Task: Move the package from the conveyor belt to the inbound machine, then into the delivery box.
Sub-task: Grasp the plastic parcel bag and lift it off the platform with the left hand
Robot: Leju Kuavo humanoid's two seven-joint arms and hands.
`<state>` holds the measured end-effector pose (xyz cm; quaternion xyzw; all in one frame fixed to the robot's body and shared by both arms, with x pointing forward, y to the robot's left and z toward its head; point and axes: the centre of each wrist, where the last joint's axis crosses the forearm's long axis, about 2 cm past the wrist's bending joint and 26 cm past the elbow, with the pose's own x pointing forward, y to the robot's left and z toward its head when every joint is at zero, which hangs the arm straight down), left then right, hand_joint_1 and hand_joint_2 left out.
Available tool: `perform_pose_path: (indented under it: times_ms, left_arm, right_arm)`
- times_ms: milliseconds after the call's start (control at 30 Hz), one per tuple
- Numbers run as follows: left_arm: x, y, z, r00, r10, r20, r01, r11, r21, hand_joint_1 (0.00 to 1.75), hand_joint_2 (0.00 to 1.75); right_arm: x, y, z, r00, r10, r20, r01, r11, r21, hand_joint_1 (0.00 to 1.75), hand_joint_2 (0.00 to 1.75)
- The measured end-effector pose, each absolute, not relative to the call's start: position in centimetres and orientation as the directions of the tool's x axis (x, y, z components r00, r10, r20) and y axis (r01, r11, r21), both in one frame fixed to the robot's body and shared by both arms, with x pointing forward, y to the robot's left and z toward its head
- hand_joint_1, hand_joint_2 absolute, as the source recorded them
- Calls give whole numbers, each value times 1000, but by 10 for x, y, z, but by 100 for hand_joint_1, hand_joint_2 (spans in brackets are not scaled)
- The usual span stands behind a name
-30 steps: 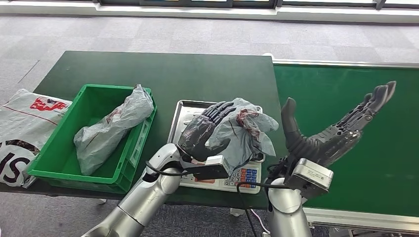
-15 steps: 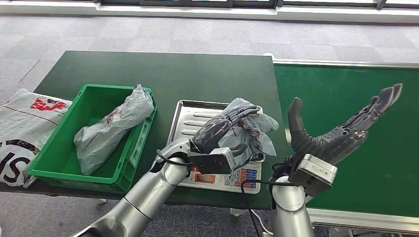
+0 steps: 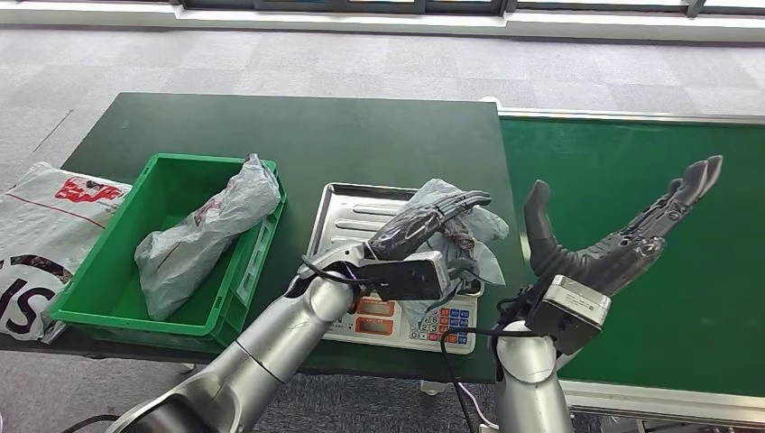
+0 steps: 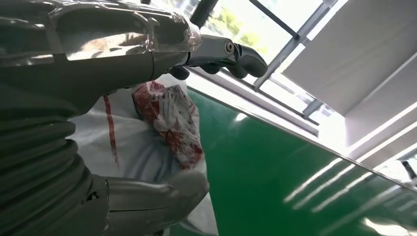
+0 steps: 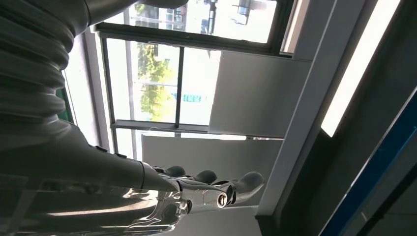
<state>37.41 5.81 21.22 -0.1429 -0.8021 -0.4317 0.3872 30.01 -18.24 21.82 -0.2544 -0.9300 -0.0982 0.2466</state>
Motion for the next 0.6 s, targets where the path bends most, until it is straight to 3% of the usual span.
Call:
perform_pose_path:
  times_ms: [600]
  left_arm:
    - [383, 41, 189, -628, -353, 694, 505, 494, 708, 0, 175]
  right_arm:
    - [297, -185, 226, -760, 432, 486, 530, 845, 78, 0, 175]
